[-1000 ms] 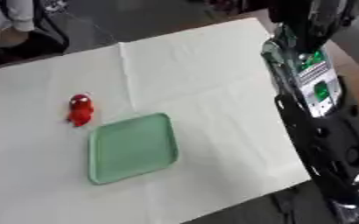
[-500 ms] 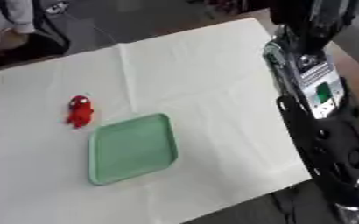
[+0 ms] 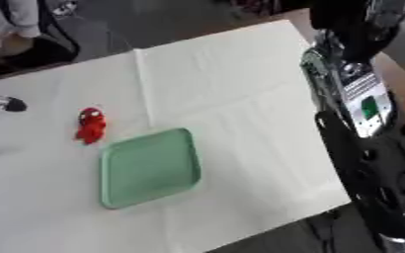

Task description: Pick up objects on the table and place them in the box.

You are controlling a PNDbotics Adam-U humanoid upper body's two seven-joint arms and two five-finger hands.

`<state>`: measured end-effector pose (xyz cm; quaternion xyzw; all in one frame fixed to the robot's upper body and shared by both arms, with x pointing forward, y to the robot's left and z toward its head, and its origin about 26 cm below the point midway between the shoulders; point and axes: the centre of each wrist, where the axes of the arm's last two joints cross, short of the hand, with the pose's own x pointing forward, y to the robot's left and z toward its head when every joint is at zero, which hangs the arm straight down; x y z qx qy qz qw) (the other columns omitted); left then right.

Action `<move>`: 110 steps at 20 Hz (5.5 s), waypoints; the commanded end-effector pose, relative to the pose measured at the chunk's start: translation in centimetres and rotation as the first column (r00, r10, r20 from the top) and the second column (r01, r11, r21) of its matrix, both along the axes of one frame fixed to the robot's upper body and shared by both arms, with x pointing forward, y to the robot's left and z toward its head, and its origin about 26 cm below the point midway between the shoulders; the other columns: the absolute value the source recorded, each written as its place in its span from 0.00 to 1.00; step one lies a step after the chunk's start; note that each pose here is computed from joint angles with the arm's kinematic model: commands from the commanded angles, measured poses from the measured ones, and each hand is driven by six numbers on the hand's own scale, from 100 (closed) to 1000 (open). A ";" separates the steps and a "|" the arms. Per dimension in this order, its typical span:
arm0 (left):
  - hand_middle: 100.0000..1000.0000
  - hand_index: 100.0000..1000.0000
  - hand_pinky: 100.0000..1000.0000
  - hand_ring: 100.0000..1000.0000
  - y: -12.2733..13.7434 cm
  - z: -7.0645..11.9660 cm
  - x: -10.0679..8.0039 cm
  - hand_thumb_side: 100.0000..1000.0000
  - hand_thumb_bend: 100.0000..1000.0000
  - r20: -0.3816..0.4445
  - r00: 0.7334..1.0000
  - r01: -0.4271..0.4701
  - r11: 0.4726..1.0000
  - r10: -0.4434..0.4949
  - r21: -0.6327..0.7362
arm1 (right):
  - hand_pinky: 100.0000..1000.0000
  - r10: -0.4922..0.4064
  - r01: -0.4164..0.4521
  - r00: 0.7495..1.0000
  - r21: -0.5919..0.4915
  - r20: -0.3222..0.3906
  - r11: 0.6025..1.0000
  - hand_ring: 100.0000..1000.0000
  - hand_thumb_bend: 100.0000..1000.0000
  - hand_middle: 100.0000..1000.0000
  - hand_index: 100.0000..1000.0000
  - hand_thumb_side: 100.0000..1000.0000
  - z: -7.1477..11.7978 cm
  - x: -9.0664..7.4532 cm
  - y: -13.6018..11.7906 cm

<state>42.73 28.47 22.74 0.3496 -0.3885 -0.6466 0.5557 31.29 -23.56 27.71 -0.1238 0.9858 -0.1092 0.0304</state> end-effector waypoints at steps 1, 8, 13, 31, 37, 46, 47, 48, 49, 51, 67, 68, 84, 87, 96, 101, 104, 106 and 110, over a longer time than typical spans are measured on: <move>0.79 0.90 0.52 0.71 -0.9 0.1 0.7 0.44 0.89 -0.074 0.996 0.063 0.995 -0.057 0.075 | 0.12 0.011 -0.012 1.000 0.007 0.018 1.000 0.29 0.00 0.35 0.42 0.45 0.8 -0.3 0.2; 0.82 0.91 0.57 0.75 -2.7 -2.5 1.2 0.42 0.86 -0.260 0.951 0.216 0.961 -0.167 0.171 | 0.12 0.003 -0.004 1.000 0.017 0.018 1.000 0.29 0.00 0.35 0.42 0.45 1.0 -0.3 0.2; 0.83 0.90 0.59 0.76 -3.0 -3.7 0.9 0.43 0.84 -0.257 0.943 0.273 0.929 -0.209 0.248 | 0.12 0.003 -0.003 1.000 0.024 0.022 1.000 0.29 0.00 0.36 0.42 0.45 1.1 -0.3 0.3; 0.95 1.00 0.64 0.82 -0.4 -7.2 1.8 0.56 0.77 0.063 0.980 0.175 0.966 -0.190 0.192 | 0.12 0.040 -0.040 0.999 0.039 0.021 0.998 0.29 0.00 0.35 0.42 0.45 1.1 -0.3 1.0; 0.95 1.00 0.64 0.81 -0.2 -8.3 2.2 0.55 0.75 0.075 0.982 0.161 0.977 -0.172 0.139 | 0.12 0.049 -0.050 0.999 0.045 0.025 0.998 0.29 0.00 0.35 0.42 0.45 1.3 -0.3 1.1; 0.94 1.00 0.63 0.81 -0.6 -9.1 3.4 0.51 0.77 0.035 0.987 0.157 0.987 -0.159 0.041 | 0.12 0.069 -0.070 0.997 0.055 0.027 0.996 0.29 0.00 0.35 0.42 0.45 1.4 -0.3 1.6; 0.94 1.00 0.63 0.81 -0.7 -9.1 3.5 0.51 0.77 0.033 0.987 0.159 0.987 -0.160 0.036 | 0.12 0.073 -0.074 0.997 0.057 0.028 0.996 0.29 0.00 0.35 0.42 0.45 1.5 -0.3 1.7; 0.94 1.00 0.63 0.81 -0.7 -9.0 3.6 0.50 0.76 0.035 0.986 0.160 0.987 -0.161 0.033 | 0.12 0.076 -0.078 0.997 0.058 0.028 0.995 0.29 0.00 0.35 0.42 0.45 1.5 -0.3 1.7; 0.93 1.00 0.63 0.80 -0.8 -8.9 3.7 0.51 0.76 0.041 0.986 0.163 0.986 -0.164 0.028 | 0.12 0.080 -0.082 0.996 0.061 0.029 0.995 0.29 0.00 0.35 0.42 0.45 1.5 -0.3 1.8; 0.93 1.00 0.62 0.80 -0.9 -8.8 3.9 0.51 0.76 0.055 0.984 0.167 0.986 -0.168 0.019 | 0.12 0.088 -0.089 0.996 0.064 0.030 0.994 0.29 0.00 0.35 0.42 0.45 1.6 -0.3 2.0; 0.91 1.00 0.61 0.79 -0.8 -9.9 4.3 0.47 0.73 0.060 0.988 0.139 0.990 -0.140 0.020 | 0.12 0.133 -0.136 0.990 0.079 0.039 0.988 0.30 0.00 0.36 0.42 0.45 2.1 -0.3 2.9; 0.90 1.00 0.61 0.78 -0.7 -9.9 4.3 0.46 0.72 0.059 0.989 0.134 0.991 -0.135 0.024 | 0.12 0.134 -0.137 0.990 0.079 0.040 0.988 0.30 0.00 0.36 0.42 0.45 2.1 -0.3 2.9; 0.59 0.84 0.16 0.40 0.3 -9.6 4.4 0.33 0.42 0.043 0.998 0.033 0.997 -0.036 0.067 | 0.12 0.128 -0.130 0.991 0.071 0.035 0.989 0.29 0.00 0.35 0.42 0.45 2.0 -0.3 2.8; 0.41 0.60 0.00 0.13 0.2 -9.3 4.4 0.60 0.00 0.076 0.997 0.017 0.997 -0.022 0.069 | 0.12 0.126 -0.128 0.991 0.069 0.034 0.989 0.29 0.00 0.35 0.42 0.45 2.0 -0.3 2.7; 0.05 0.31 0.00 0.00 -1.9 -6.9 3.5 0.64 0.00 0.292 0.947 0.074 0.977 -0.132 0.202 | 0.12 0.115 -0.117 0.993 0.063 0.031 0.991 0.29 0.00 0.35 0.42 0.45 1.9 -0.3 2.4; 0.03 0.30 0.00 0.00 -3.9 -5.0 2.1 0.62 0.00 0.351 0.923 0.078 0.972 -0.154 0.222 | 0.12 0.109 -0.111 0.994 0.061 0.031 0.992 0.29 0.00 0.35 0.42 0.45 1.8 -0.3 2.3; 0.01 0.29 0.00 0.00 -5.2 -3.7 1.0 0.62 0.00 0.400 0.900 0.103 0.976 -0.173 0.190 | 0.12 0.107 -0.108 0.994 0.059 0.031 0.992 0.29 0.00 0.35 0.42 0.45 1.8 -0.3 2.3; 0.00 0.29 0.00 0.00 -6.0 -3.0 0.2 0.61 0.00 0.431 0.882 0.130 0.977 -0.191 0.168 | 0.12 0.106 -0.107 0.994 0.058 0.031 0.993 0.29 0.00 0.35 0.42 0.45 1.8 -0.3 2.3; 0.00 0.29 0.00 0.00 -7.7 -1.7 -1.5 0.61 0.00 0.480 0.845 0.203 0.972 -0.236 0.121 | 0.12 0.105 -0.107 0.994 0.056 0.031 0.993 0.29 0.00 0.35 0.42 0.45 1.8 -0.3 2.2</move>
